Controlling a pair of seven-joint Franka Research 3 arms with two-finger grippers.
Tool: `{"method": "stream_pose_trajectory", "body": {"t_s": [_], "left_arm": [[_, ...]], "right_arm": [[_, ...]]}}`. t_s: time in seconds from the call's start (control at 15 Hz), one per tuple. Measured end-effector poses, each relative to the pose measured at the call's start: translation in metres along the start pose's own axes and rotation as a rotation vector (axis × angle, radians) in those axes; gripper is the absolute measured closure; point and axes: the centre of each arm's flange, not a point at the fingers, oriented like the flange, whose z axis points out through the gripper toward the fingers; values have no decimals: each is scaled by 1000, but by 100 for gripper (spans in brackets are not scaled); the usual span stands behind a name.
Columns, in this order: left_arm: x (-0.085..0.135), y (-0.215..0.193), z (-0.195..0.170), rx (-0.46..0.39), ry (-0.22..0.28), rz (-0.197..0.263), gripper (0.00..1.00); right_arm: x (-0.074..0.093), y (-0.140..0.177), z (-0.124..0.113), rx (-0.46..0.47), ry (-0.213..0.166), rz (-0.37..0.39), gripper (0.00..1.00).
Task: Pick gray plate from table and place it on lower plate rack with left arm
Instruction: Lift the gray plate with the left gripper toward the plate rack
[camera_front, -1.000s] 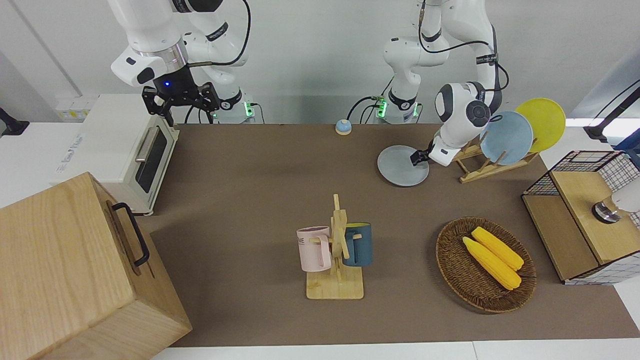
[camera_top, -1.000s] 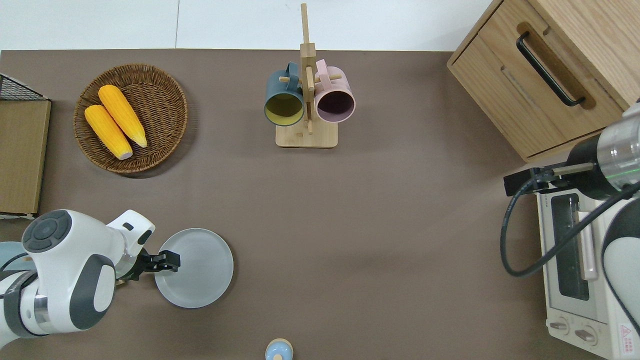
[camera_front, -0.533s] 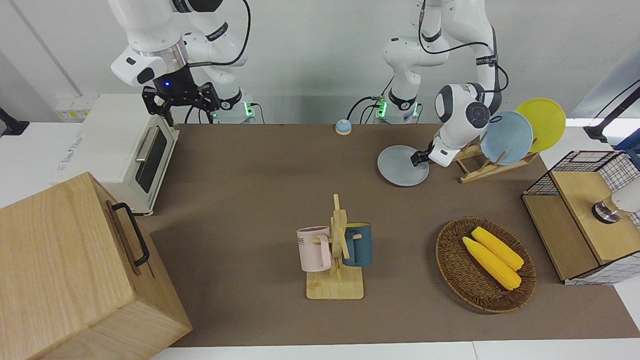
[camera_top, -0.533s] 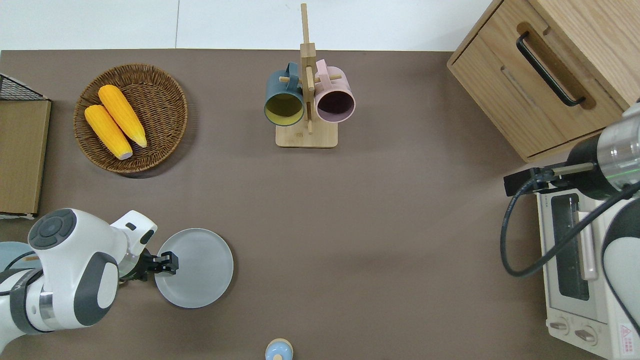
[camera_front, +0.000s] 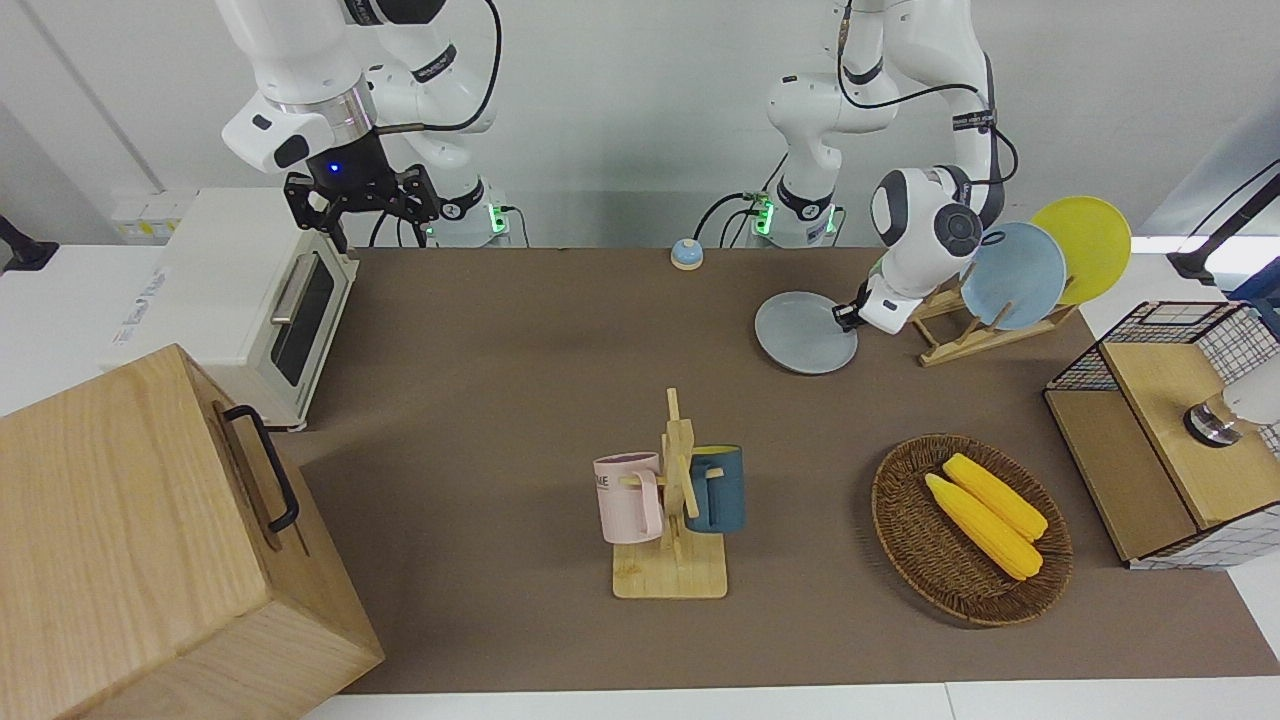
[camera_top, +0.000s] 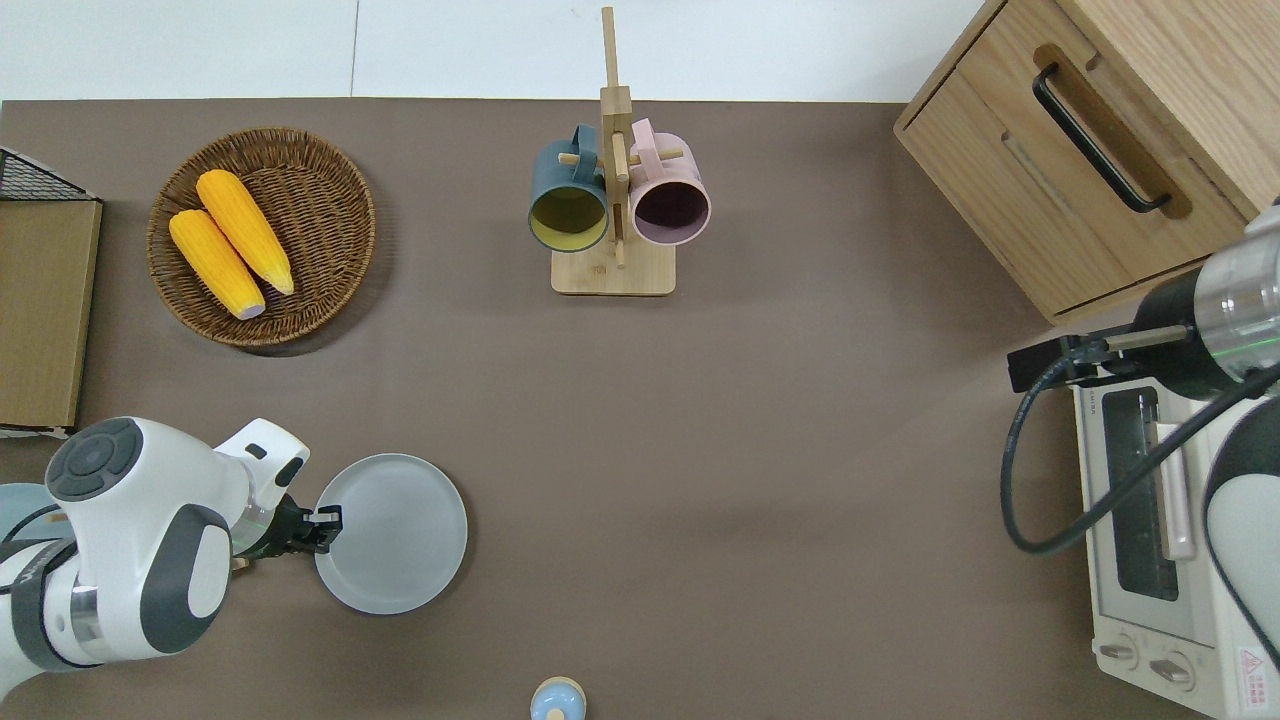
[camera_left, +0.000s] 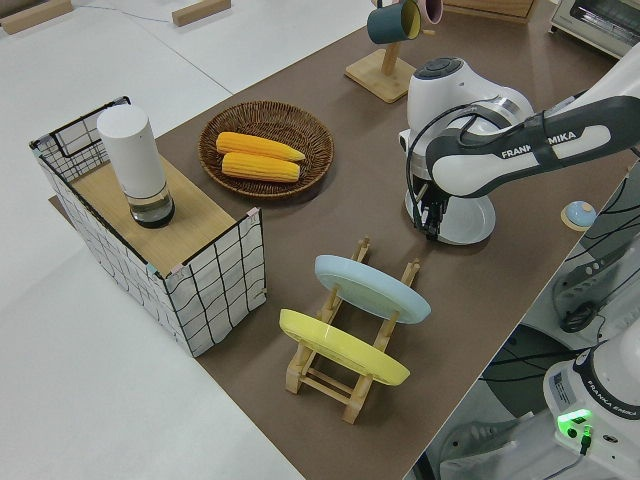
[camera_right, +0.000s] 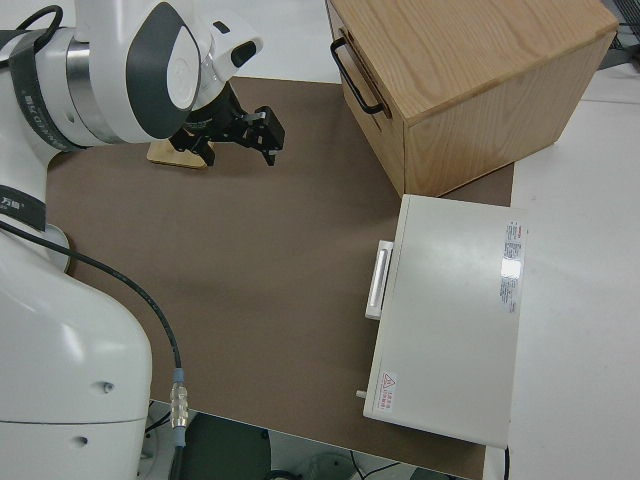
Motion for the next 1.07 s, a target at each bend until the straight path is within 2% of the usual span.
{"method": "stream_pose_trajectory", "body": {"t_s": [0.2, 0.6, 0.87, 1.07], "left_arm": [[3, -1, -5, -5, 10, -2, 99], [19, -1, -42, -21, 76, -8, 100], [26, -8, -74, -29, 71, -23, 100], [28, -11, -103, -31, 47, -38, 100]], "right_arm": [[0, 0, 0, 0, 0, 0, 1], [0, 0, 0, 0, 0, 0, 1], [0, 0, 0, 0, 0, 0, 1], [0, 0, 0, 0, 0, 0, 1]]}}
